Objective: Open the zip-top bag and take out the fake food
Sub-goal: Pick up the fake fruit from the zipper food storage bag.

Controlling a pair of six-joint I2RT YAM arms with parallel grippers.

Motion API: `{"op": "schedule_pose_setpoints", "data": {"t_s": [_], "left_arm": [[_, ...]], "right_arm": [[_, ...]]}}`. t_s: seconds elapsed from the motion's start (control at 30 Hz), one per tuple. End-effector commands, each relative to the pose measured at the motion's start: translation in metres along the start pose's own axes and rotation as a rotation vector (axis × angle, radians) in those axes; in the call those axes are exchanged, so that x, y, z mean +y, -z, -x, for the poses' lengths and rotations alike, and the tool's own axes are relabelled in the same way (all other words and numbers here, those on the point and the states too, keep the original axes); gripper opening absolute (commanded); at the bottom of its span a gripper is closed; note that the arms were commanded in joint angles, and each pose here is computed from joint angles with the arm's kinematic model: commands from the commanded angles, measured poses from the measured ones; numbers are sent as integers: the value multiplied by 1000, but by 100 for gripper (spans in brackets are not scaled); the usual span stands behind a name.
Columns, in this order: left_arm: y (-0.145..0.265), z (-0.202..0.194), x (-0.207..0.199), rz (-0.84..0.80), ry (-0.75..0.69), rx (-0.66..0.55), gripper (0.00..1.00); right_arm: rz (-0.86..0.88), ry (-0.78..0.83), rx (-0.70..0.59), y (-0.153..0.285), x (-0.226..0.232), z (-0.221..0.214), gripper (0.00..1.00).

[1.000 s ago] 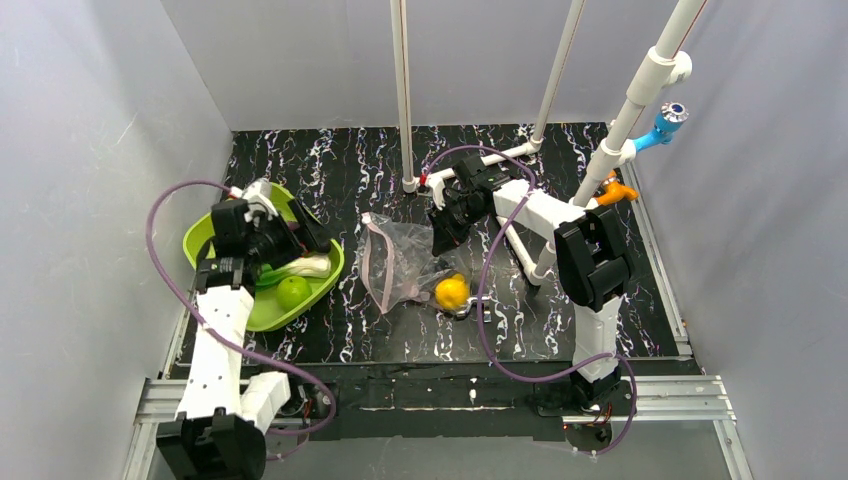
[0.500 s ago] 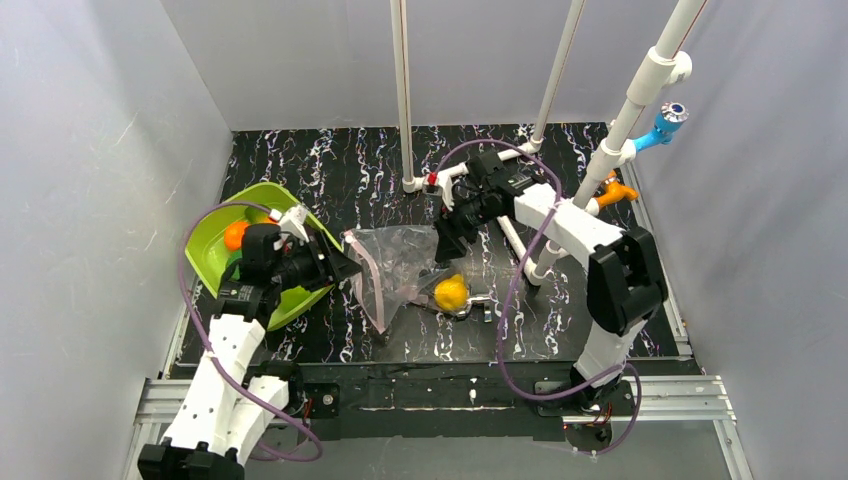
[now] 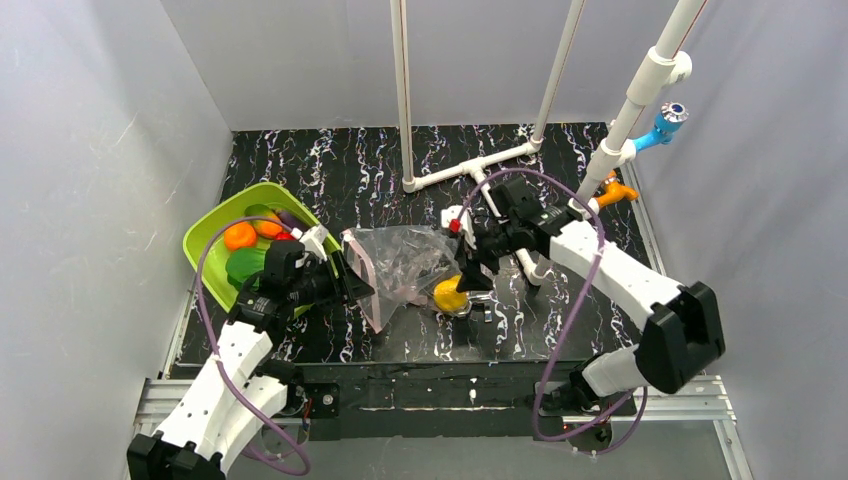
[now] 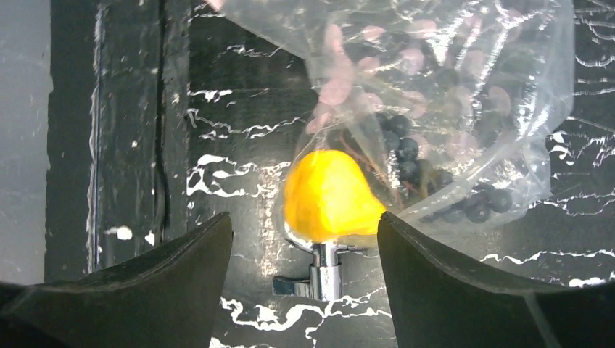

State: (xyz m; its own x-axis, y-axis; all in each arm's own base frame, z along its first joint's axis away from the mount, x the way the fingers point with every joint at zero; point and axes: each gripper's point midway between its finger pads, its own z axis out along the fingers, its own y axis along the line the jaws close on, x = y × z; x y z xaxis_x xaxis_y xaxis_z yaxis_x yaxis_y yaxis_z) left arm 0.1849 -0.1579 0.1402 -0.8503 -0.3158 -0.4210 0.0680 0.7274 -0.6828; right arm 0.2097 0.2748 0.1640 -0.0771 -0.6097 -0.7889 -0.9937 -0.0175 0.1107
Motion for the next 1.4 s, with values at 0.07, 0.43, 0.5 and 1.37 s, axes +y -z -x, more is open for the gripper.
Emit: {"op": "schedule_pose_setpoints", "data": {"t_s": [0.07, 0.43, 0.5, 1.37], "left_arm": [[9, 2, -8, -39, -28, -58, 50], [11, 1, 22, 104, 3, -109, 40], [7, 6, 21, 107, -1, -108, 39], [-95, 27, 4, 19, -129, 30, 42]], "right_arm": [[114, 233, -55, 7, 38, -5, 80], [7, 228, -15, -12, 20, -1, 80], [-36, 184, -20, -14, 11, 0, 80], [-483, -276, 31, -40, -92, -25, 74]]}}
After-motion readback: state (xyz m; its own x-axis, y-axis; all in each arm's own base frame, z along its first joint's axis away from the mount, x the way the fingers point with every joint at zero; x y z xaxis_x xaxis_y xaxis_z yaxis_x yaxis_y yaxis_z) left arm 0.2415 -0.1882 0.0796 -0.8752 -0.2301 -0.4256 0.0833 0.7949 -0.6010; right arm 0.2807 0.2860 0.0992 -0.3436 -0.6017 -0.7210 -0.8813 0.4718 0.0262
